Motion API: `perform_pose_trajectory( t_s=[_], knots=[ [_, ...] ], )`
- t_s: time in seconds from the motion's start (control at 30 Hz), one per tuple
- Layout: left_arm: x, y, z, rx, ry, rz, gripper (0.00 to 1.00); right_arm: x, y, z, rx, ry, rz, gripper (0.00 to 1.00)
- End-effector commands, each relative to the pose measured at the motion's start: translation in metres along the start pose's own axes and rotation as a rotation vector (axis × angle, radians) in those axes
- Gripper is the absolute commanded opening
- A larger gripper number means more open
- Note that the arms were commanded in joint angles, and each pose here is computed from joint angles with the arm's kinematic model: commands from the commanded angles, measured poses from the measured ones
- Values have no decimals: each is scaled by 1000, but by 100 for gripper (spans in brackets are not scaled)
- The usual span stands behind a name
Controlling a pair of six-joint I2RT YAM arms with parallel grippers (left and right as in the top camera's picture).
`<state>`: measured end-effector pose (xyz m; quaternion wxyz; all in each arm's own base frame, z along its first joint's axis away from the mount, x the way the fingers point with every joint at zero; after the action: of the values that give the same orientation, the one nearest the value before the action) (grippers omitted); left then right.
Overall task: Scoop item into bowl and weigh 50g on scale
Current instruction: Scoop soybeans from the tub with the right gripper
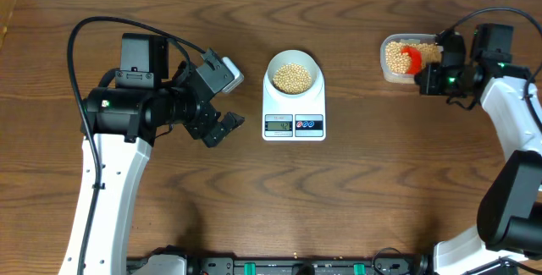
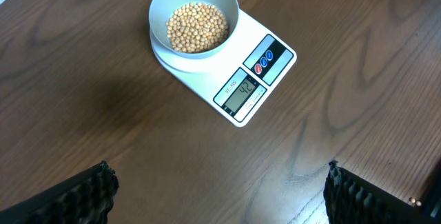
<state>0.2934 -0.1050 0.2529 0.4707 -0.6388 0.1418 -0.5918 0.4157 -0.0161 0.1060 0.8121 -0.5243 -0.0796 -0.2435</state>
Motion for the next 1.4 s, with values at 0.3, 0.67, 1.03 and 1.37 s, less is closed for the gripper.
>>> perform_pose_trajectory(
  t_s=[0.3, 0.67, 1.03, 1.37],
  knots=[
    [6, -5, 1, 5, 12, -21, 98, 5, -12, -10, 126, 124, -10, 1],
    [6, -5, 1, 5, 12, -21, 98, 9, -23, -16, 199, 167, -27, 1],
    [6, -5, 1, 5, 12, -22, 98, 8, -25, -10, 241, 169, -18, 1],
    [6, -5, 1, 5, 12, -21, 98, 4, -25, -7, 257, 180, -1, 1]
  ],
)
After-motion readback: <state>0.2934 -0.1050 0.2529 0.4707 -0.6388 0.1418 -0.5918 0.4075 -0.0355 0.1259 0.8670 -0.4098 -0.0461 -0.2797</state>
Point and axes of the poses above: each gripper's point midway between its finger pads, its own y axis out along the fingers, its own z axis along the line the jaws close on, x = y × z, the point moved 1 cm from there along -y, back along the fingers, and after that the axes turned 13 degrees about y, right-handed, at the moved point
